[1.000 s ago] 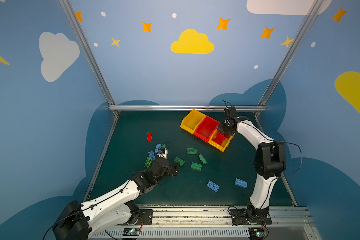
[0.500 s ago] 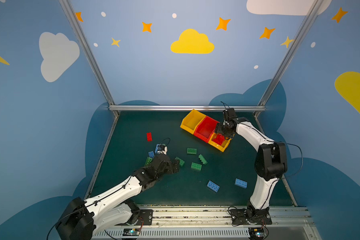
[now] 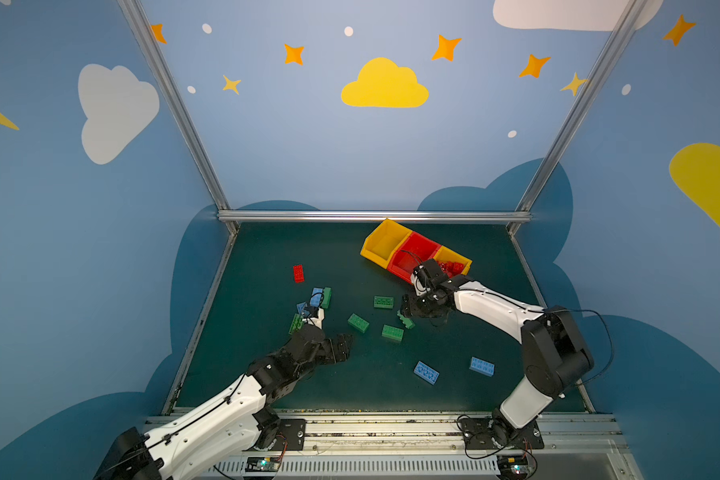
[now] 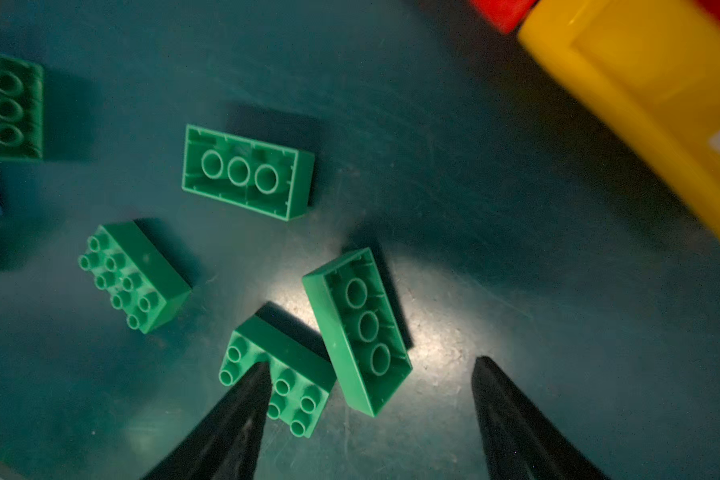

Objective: Sort the legos into containers by color
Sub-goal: 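Lower the right gripper onto a green brick among the green bricks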

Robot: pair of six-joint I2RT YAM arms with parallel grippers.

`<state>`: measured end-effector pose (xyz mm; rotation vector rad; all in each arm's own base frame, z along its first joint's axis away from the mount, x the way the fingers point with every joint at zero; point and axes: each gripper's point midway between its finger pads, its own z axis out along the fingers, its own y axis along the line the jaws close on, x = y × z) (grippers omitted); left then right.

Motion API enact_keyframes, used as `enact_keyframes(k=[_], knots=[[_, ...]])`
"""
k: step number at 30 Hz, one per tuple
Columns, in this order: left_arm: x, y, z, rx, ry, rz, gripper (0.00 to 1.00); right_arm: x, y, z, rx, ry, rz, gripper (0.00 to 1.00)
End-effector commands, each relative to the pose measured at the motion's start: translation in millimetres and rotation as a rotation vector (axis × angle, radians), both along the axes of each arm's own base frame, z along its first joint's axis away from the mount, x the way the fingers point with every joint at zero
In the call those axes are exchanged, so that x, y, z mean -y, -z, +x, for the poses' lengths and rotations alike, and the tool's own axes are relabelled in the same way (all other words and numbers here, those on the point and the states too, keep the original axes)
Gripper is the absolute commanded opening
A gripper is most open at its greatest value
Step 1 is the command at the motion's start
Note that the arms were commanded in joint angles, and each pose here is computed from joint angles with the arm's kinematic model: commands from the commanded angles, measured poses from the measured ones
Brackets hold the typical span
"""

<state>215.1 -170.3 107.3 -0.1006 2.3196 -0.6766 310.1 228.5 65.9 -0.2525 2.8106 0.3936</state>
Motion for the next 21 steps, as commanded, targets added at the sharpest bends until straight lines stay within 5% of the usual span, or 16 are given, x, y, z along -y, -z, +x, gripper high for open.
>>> enact_keyframes(k=[1, 13, 21], knots=[[-9.2, -0.2, -7.6, -0.003, -0.024, -0.002, 1.0, -7.4, 5.5, 4.7, 0.021, -0.019, -0.005, 0.73], [-27.2, -3.1, -16.9, 0.043, -0.064, -0.025, 1.0, -18.8, 34.5, 11.1, -0.045, -0.032, -0.039, 0.56], [-27.1, 1.4, -11.2, 0.07, -0.08, -0.034, 1.0, -12.1, 39.9, 8.1, -0.063, -0.039, -0.087, 0.29]])
